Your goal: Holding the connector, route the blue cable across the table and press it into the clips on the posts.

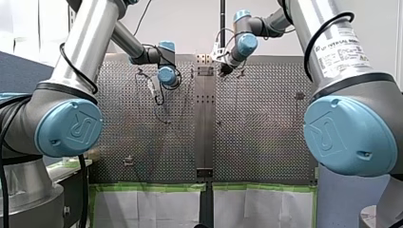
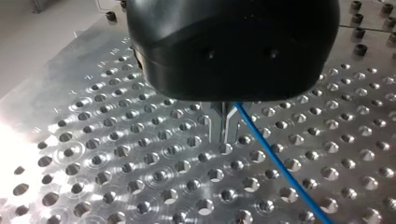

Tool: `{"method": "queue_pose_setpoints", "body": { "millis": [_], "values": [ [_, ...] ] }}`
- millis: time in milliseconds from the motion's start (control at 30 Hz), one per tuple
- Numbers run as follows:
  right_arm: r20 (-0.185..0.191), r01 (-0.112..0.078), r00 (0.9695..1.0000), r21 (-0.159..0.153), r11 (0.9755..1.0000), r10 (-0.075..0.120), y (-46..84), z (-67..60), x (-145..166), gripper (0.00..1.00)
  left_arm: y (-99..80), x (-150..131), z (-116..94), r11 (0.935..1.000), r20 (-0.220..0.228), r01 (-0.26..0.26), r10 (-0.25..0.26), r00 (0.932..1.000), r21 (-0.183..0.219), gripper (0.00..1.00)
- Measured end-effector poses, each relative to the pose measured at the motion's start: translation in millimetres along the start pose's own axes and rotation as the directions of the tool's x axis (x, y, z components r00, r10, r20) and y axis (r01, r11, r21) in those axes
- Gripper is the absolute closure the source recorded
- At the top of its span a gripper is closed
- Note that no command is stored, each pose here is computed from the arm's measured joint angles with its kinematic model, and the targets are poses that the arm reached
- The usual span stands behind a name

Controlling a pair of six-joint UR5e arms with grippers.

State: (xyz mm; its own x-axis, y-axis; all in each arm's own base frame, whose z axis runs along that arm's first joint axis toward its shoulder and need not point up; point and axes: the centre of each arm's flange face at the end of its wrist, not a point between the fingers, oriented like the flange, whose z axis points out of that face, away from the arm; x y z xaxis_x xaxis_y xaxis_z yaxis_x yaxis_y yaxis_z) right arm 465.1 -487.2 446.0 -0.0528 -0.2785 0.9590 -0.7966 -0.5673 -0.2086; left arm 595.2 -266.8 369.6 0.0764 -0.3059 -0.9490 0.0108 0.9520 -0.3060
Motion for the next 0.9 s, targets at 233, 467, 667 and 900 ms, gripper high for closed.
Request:
{"method": "queue_pose_setpoints", "body": {
  "millis": [233,467,667,900],
  "values": [
    [0.004,0.000,1.0000,-0.001,1.0000,0.000,7.5,3.2,-2,1.00,2.7,2,-3,0.9996,-0.026,-0.021,0.021,0.9995,-0.018,0.61],
    [0.006,0.001,1.0000,0.001,1.0000,-0.001,7.9,3.4,-2,1.00,-1.6,1,-12,0.9981,-0.061,-0.057,0.056,0.9966,-0.023,0.00],
    [0.007,0.001,1.0000,0.001,1.0000,-0.001,8.0,3.4,-2,1.00,-9.8,-17,-27,0.9965,-0.082,-0.082,0.081,0.9933,-0.016,0.00],
    [0.007,0.001,1.0000,0.002,1.0000,-0.001,8.0,3.4,-2,1.00,-24.5,-21,-47,0.9952,-0.132,-0.097,0.097,0.9865,0.004,0.00]
  ]
}}
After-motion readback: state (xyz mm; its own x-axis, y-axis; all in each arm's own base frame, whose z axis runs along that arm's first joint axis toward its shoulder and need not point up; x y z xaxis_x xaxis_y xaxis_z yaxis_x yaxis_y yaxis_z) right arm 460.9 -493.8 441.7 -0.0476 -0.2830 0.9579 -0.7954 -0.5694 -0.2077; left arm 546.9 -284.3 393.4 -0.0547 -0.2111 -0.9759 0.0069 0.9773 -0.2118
